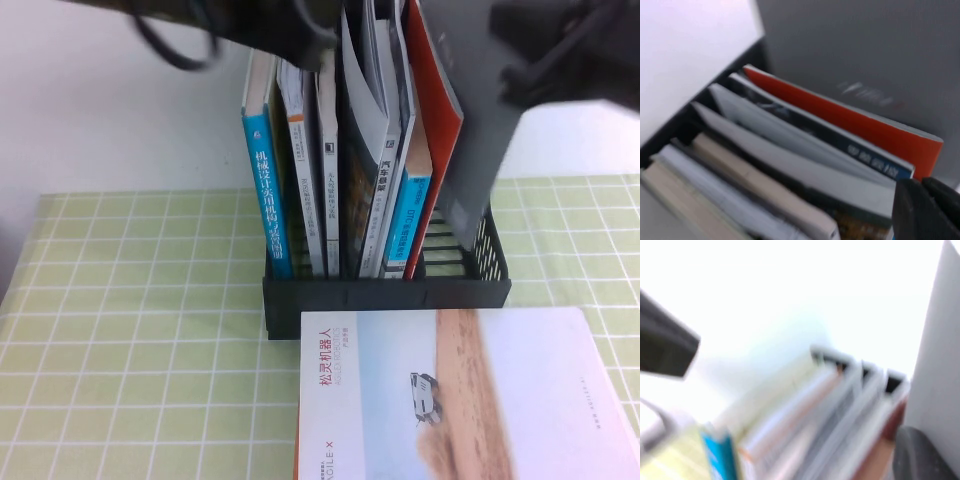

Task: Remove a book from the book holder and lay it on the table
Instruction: Pick up the right side book from the book shelf, then place the picked book on the book

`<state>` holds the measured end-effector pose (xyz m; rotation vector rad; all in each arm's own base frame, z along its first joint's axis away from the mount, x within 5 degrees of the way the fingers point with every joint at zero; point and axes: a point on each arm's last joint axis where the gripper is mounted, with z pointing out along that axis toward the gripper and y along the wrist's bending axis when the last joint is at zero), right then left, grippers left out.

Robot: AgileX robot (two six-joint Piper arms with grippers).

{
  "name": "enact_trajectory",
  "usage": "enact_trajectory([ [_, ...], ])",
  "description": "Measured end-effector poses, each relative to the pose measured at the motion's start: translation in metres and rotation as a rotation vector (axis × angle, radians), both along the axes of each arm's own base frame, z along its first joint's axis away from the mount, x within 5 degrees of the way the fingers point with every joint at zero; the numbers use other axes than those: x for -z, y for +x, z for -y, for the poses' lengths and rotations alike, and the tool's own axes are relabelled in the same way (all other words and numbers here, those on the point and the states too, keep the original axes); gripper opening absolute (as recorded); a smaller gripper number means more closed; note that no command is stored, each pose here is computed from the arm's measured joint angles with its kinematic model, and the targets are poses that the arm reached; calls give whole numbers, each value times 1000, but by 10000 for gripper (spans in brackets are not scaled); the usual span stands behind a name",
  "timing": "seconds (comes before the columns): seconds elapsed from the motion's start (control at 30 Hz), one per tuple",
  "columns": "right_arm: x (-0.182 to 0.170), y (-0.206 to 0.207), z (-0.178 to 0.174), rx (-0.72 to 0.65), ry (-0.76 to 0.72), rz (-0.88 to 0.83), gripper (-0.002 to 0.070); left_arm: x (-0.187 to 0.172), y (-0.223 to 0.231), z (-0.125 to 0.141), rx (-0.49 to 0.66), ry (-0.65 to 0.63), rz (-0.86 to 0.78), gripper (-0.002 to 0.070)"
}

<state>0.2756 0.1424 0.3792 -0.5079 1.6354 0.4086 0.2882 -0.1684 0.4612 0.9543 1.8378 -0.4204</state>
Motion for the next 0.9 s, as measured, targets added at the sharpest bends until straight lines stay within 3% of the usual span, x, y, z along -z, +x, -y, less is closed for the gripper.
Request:
enact_trajectory([
  [0.27, -85, -91, 19, -254, 233, 233, 4, -45, -50, -57, -92, -29, 41, -3],
  [0.37, -102, -121, 19, -421, 317, 238, 3, -56, -70, -71, -124, -33, 52, -3],
  [0.47, -104, -139, 14, -577, 302, 159, 3, -65, -91, -80, -144, -35, 61, -3],
  [0.7, -60, -143, 4, -813, -198, -170, 3, -65, -144, -97, -189, -72, 73, -3],
  [0.9, -27, -108, 7, -652, -495, -295, 3, -27, -181, -109, -233, -116, 3, -3],
])
